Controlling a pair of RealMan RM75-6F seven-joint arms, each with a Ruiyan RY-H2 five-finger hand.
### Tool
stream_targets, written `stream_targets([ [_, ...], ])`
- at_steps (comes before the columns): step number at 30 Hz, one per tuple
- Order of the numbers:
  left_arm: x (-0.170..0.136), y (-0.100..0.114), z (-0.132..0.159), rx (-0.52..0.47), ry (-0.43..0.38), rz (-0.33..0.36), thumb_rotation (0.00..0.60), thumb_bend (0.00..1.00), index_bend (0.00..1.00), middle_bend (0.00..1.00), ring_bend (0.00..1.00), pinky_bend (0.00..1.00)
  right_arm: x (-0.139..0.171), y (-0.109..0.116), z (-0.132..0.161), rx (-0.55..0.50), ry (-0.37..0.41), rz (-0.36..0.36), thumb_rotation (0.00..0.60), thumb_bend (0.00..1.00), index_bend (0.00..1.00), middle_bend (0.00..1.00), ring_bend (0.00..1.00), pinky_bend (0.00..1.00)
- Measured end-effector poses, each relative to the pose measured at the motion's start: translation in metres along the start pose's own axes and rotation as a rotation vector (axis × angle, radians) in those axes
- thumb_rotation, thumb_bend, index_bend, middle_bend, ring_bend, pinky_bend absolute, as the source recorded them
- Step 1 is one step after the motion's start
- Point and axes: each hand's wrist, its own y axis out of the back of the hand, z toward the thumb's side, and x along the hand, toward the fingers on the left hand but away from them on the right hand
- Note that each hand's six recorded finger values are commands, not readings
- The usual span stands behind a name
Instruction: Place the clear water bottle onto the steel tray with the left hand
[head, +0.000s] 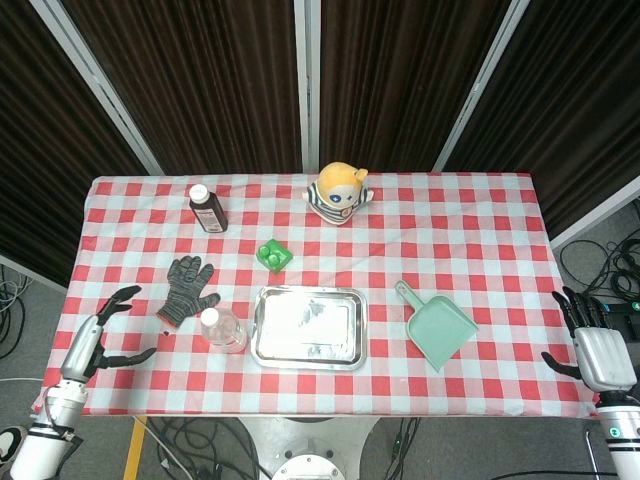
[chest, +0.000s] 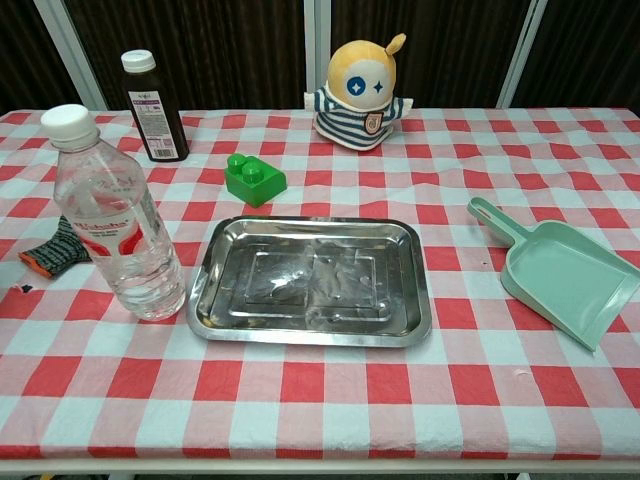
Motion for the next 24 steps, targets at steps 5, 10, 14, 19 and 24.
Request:
stream_targets([
  [5,0.009,-0.026,0.011,-0.037,-0.045,-0.03,0.6,0.0,0.19,0.23,0.16,0.22,0.0,0.0,-0.002,-0.002,-0.005,0.003,0.6,0.12,0.0,0.0,0.0,0.0],
  [10,0.018,-0.05,0.017,-0.054,-0.067,-0.07,0.6,0.0,0.19,0.23,0.16,0.22,0.0,0.0,-0.002,-0.004,-0.004,0.002,0.6,0.12,0.0,0.0,0.0,0.0],
  [14,0.026,-0.065,0.022,-0.067,-0.081,-0.098,0.6,0.0,0.19,0.23,0.16,0.22,0.0,0.001,-0.003,-0.006,-0.008,0.0,0.6,0.12,0.0,0.0,0.0,0.0],
  [19,0.034,-0.077,0.029,-0.076,-0.096,-0.119,0.6,0.0,0.19,0.23,0.16,0.22,0.0,0.002,-0.004,-0.009,-0.01,-0.002,0.6,0.12,0.0,0.0,0.0,0.0],
  [24,0.038,-0.087,0.03,-0.08,-0.094,-0.146,0.6,0.0,0.19,0.23,0.16,0.22,0.0,0.004,-0.004,-0.016,-0.01,-0.009,0.6,0.12,0.0,0.0,0.0,0.0],
])
